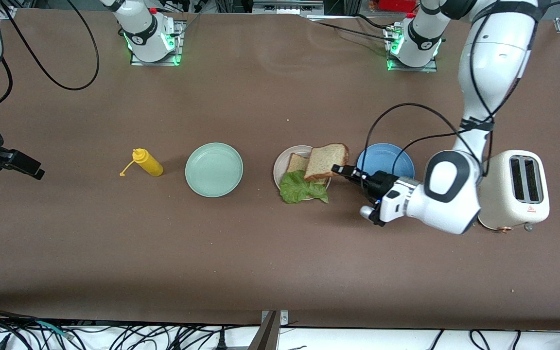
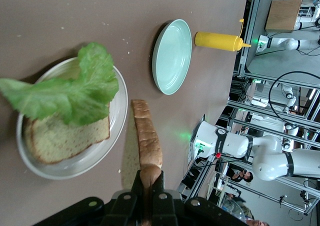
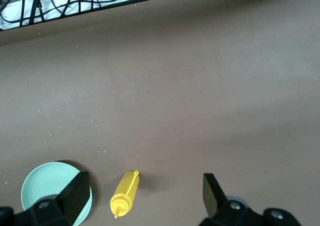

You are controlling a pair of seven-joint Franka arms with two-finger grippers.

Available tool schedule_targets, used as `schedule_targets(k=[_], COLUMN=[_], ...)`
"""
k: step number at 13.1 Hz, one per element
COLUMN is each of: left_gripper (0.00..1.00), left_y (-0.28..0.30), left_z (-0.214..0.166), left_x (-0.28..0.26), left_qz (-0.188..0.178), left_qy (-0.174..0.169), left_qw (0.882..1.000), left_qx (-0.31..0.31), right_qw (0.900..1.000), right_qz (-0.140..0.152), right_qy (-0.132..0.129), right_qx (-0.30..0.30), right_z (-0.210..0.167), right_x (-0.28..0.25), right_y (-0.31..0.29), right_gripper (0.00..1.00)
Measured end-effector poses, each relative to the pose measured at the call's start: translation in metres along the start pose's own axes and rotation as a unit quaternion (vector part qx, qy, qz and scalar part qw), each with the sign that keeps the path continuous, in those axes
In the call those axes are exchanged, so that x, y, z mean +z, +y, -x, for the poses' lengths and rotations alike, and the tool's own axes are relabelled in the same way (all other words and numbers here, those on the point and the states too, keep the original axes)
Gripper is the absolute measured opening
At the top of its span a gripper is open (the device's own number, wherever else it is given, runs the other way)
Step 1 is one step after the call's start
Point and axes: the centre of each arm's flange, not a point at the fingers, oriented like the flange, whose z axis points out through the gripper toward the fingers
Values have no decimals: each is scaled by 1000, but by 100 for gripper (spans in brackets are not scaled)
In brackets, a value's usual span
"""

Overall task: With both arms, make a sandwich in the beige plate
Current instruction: 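Carry the toast slice over the beige plate with the left gripper, then lay the toast on the lettuce and open the left gripper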

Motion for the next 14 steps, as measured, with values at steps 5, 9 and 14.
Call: schedule_targets(k=[5, 9, 14], left_gripper=[9, 9, 35], left_y=[-35, -58, -64], left_z=[-12, -19, -30], left_x=[46, 69, 78], left_qz=[46, 41, 39], left_qy=[-10, -4, 35], left_qw=[998, 999, 998], left_qx=[31, 27, 18], right_qw=[1000, 1000, 1000], right_qz=[0, 0, 0], right_qy=[0, 0, 0], right_qx=[0, 0, 0], right_z=[0, 0, 0], right_x=[0, 0, 0], right_y=[0, 0, 0], right_gripper=[100, 100, 100])
